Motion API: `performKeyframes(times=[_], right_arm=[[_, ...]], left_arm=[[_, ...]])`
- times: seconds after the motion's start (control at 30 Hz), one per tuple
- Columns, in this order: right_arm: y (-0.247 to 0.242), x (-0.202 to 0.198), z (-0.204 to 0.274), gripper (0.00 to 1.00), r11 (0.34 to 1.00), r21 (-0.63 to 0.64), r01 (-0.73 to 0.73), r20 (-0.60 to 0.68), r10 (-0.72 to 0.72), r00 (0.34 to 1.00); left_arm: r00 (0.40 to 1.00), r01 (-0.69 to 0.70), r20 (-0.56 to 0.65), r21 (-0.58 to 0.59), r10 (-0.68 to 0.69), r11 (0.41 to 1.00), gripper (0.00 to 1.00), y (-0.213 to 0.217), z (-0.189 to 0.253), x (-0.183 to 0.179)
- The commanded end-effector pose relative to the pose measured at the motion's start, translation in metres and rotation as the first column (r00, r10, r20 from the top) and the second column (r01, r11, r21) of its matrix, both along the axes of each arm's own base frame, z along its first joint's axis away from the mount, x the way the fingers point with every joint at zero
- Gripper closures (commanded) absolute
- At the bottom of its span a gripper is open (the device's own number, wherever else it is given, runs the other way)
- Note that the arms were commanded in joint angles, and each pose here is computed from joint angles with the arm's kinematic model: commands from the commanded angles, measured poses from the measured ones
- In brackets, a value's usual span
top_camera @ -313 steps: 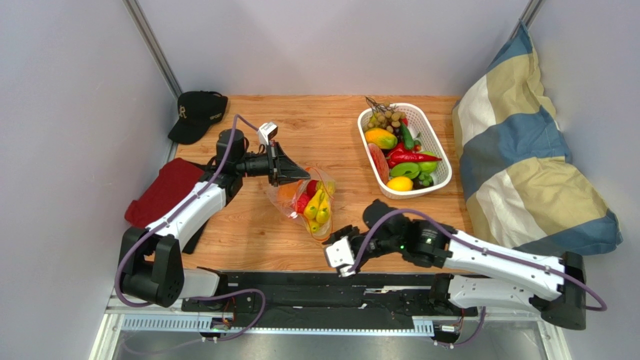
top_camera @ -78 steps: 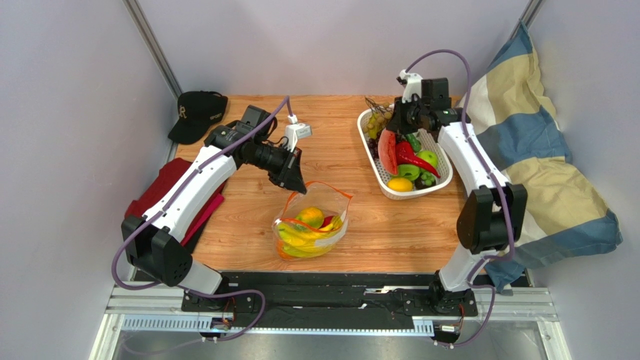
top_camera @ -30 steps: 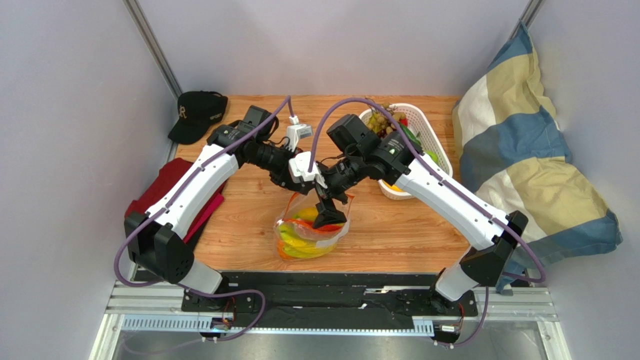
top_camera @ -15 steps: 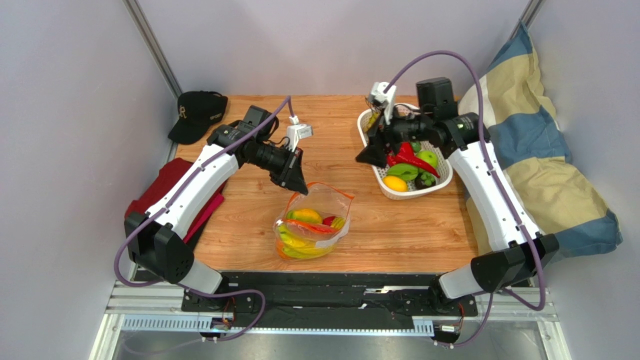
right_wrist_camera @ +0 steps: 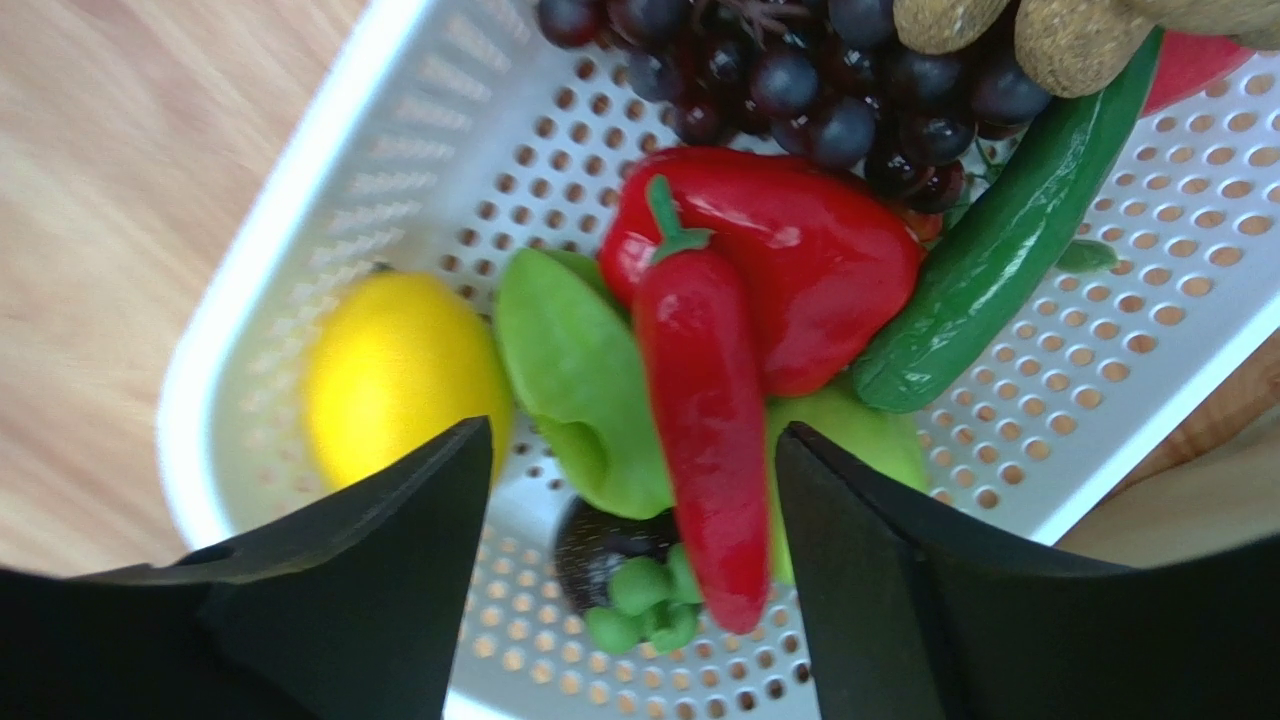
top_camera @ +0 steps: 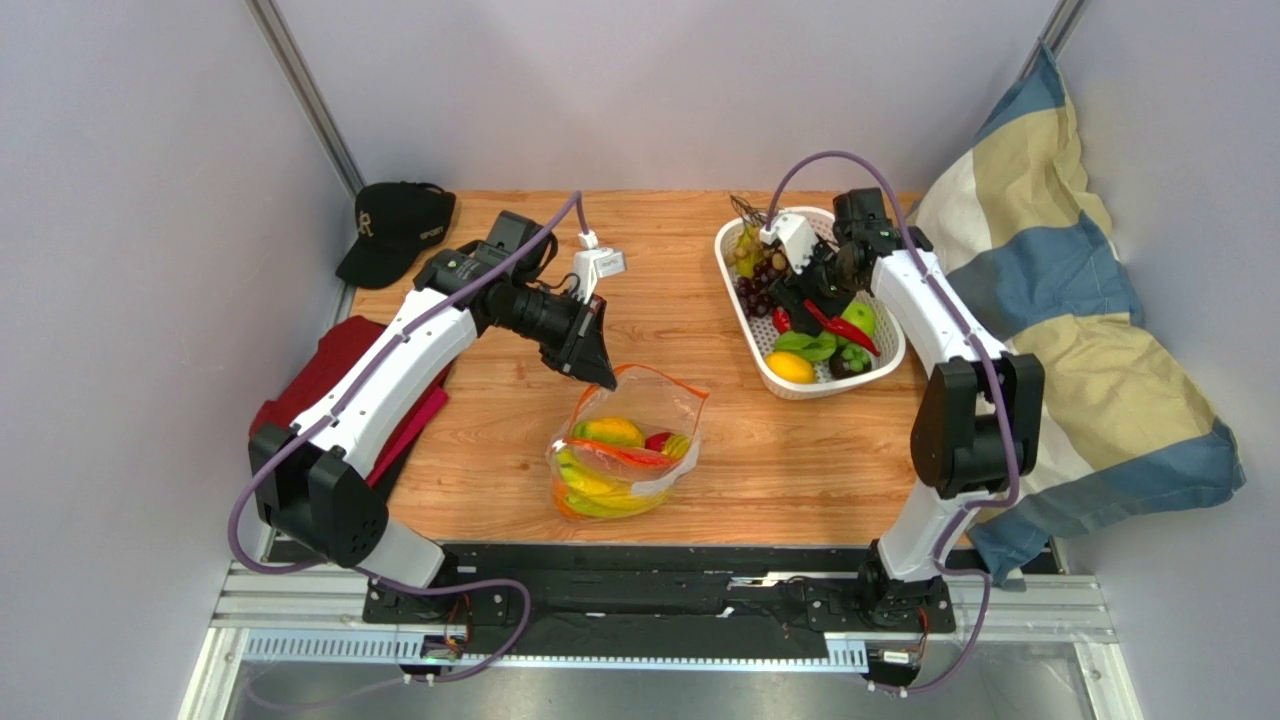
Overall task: Place the food in the zip-top bag and seal the zipper
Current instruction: Pick up the fake vegetable from the bin, then place the fake vegetable in the zipper food storage bag.
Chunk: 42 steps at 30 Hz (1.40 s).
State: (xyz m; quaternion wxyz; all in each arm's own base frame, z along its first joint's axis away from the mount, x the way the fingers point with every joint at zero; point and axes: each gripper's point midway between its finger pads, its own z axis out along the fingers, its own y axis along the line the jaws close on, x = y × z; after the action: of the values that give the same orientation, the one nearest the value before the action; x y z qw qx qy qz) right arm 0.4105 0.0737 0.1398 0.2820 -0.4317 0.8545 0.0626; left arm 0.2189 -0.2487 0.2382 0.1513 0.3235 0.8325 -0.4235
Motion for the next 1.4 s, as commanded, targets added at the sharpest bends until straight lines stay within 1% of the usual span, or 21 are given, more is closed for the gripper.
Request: performKeyframes(times=[0.0, 0.13, 0.23, 0.37, 0.47, 0.57, 0.7, 0.73, 0.8, 0.87, 0.9, 0.93, 1.0, 1.03, 1.07, 1.13, 1.17, 1.2, 1.27, 1.33, 1.37], right_arm=[[-0.026, 0.031, -0.010, 0.30, 0.985, -0.168, -0.034, 0.090, 0.050, 0.995], [-0.029, 0.039, -0.028, 0.32, 0.978, -0.203, -0.052, 0.064, 0.066, 0.996], [-0.030, 0.040, -0.037, 0.40, 0.974, -0.215, -0.071, 0.045, 0.083, 0.996], [-0.030, 0.034, -0.036, 0.55, 0.972, -0.219, -0.089, 0.029, 0.098, 0.995], [-0.026, 0.027, -0.023, 0.59, 0.977, -0.193, -0.092, 0.030, 0.099, 0.995], [-0.018, 0.021, 0.013, 0.66, 0.986, -0.140, -0.086, 0.081, 0.098, 0.992], [0.002, 0.013, 0.078, 0.67, 0.995, -0.023, -0.100, 0.197, 0.102, 0.975], [0.012, 0.007, 0.107, 0.69, 0.991, 0.030, -0.133, 0.249, 0.122, 0.961], [0.027, -0.004, 0.135, 0.69, 0.981, 0.114, -0.156, 0.290, 0.117, 0.950], [0.051, -0.026, 0.181, 0.70, 0.942, 0.229, -0.244, 0.363, 0.150, 0.920], [0.064, -0.038, 0.195, 0.71, 0.918, 0.306, -0.253, 0.357, 0.136, 0.924], [0.083, -0.055, 0.229, 0.75, 0.861, 0.383, -0.333, 0.424, 0.157, 0.892], [0.110, -0.078, 0.259, 0.81, 0.771, 0.509, -0.382, 0.432, 0.155, 0.888], [0.128, -0.093, 0.286, 0.82, 0.683, 0.590, -0.431, 0.452, 0.164, 0.877], [0.145, -0.116, 0.298, 0.82, 0.625, 0.623, -0.471, 0.460, 0.194, 0.867], [0.166, -0.141, 0.325, 0.83, 0.516, 0.673, -0.530, 0.498, 0.215, 0.840], [0.181, -0.165, 0.335, 0.83, 0.458, 0.674, -0.580, 0.524, 0.257, 0.812], [0.190, -0.173, 0.329, 0.83, 0.433, 0.681, -0.591, 0.521, 0.282, 0.806], [0.214, -0.200, 0.332, 0.83, 0.359, 0.666, -0.655, 0.557, 0.346, 0.755], [0.229, -0.211, 0.318, 0.83, 0.342, 0.655, -0.674, 0.550, 0.396, 0.736], [0.242, -0.224, 0.311, 0.84, 0.317, 0.624, -0.714, 0.571, 0.439, 0.694]], left_arm=[[0.999, 0.009, 0.053, -0.038, -0.007, 0.999, 1.00, 0.000, 0.016, 0.000], [0.999, 0.012, 0.052, -0.035, -0.010, 0.999, 1.00, 0.001, 0.014, -0.001], [0.999, 0.009, 0.052, -0.031, -0.007, 0.999, 1.00, 0.003, 0.014, 0.000], [0.999, 0.007, 0.051, -0.030, -0.005, 1.000, 1.00, 0.003, 0.013, 0.001], [0.999, 0.009, 0.053, -0.032, -0.007, 0.999, 1.00, 0.003, 0.014, 0.001], [0.998, 0.008, 0.054, -0.034, -0.007, 0.999, 1.00, 0.002, 0.015, 0.001], [0.999, 0.007, 0.050, -0.037, -0.005, 0.999, 1.00, 0.002, 0.016, 0.001], [0.999, 0.008, 0.049, -0.038, -0.006, 0.999, 1.00, 0.002, 0.015, 0.001], [0.999, 0.005, 0.047, -0.037, -0.004, 0.999, 1.00, 0.002, 0.016, 0.001], [0.999, 0.004, 0.047, -0.040, -0.002, 0.999, 1.00, 0.002, 0.017, 0.001], [0.999, 0.005, 0.049, -0.041, -0.003, 0.999, 1.00, 0.001, 0.017, 0.001], [0.999, 0.004, 0.044, -0.044, -0.002, 0.999, 1.00, 0.001, 0.017, 0.001], [0.999, 0.003, 0.039, -0.046, -0.001, 0.999, 1.00, 0.000, 0.017, 0.002], [0.999, 0.007, 0.035, -0.053, -0.005, 0.999, 1.00, -0.001, 0.018, 0.001], [0.999, 0.009, 0.032, -0.053, -0.007, 0.999, 1.00, -0.001, 0.018, 0.001], [0.999, 0.009, 0.033, -0.056, -0.007, 0.998, 1.00, -0.001, 0.020, 0.001], [0.999, 0.010, 0.035, -0.055, -0.008, 0.998, 1.00, -0.001, 0.019, 0.000], [0.999, 0.011, 0.035, -0.057, -0.009, 0.998, 1.00, -0.001, 0.020, 0.000], [0.999, 0.010, 0.034, -0.059, -0.008, 0.998, 1.00, -0.001, 0.020, 0.000], [0.999, 0.012, 0.032, -0.057, -0.010, 0.998, 1.00, -0.001, 0.019, 0.000], [0.999, 0.013, 0.032, -0.060, -0.012, 0.998, 1.00, -0.001, 0.020, 0.000]])
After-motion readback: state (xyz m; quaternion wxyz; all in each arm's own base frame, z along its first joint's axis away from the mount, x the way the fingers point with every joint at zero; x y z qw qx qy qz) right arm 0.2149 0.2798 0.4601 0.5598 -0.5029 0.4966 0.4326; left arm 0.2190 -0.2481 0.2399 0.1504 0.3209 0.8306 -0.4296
